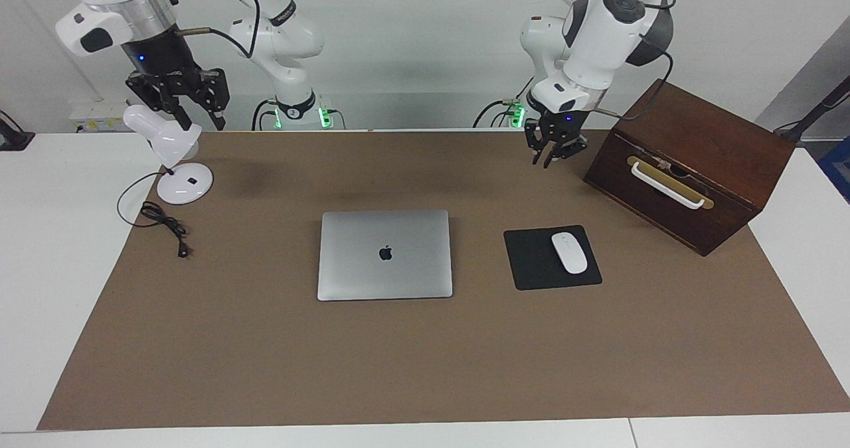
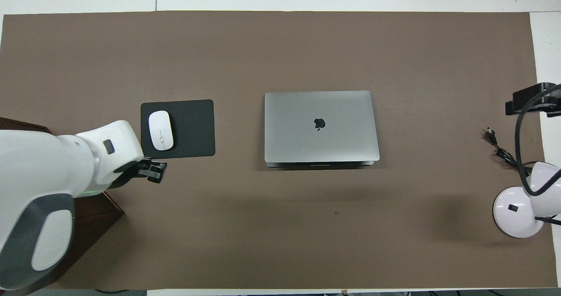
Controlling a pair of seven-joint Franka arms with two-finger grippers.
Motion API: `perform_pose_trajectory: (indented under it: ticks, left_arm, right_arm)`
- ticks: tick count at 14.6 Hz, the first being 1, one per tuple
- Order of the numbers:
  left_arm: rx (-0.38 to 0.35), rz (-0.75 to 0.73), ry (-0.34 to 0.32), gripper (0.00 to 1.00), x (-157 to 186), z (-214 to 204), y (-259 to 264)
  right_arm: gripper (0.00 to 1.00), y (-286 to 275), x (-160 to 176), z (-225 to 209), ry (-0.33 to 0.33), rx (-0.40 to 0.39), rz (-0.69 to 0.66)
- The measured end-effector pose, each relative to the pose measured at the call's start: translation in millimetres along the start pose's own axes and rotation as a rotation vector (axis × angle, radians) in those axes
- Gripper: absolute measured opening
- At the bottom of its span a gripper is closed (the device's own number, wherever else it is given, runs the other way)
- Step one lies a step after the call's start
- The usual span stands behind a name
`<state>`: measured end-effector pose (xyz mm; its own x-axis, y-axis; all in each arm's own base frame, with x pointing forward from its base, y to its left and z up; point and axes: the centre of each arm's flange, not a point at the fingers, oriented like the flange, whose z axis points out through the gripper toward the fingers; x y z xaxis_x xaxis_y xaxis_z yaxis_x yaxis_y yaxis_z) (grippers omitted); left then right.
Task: Close laptop with both arms
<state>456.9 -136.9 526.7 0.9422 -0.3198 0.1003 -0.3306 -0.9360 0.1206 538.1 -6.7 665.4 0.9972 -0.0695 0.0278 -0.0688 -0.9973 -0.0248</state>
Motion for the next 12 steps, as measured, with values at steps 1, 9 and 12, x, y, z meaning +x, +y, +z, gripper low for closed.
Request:
perform_pose_trajectory:
  ticks: [1,9,12]
  left_arm:
    - [0.004,-0.04,0.009,0.56,0.8,-9.9,-18.3]
    - [0.037,-0.324,0.111,1.0,-8.2,-64.3,-125.7]
    - [0.051,-0.346,0.152,1.0,-2.5,-86.7,-137.6]
  right_arm:
    - [0.89,6.6,-0.4,10.3,-0.002,-0.006,0.004]
    - [1.0,28.2,-9.4,26.6,0.019,-0.009,0.039]
    - [1.0,27.9,-10.2,20.7,0.033,-0.009,0.038]
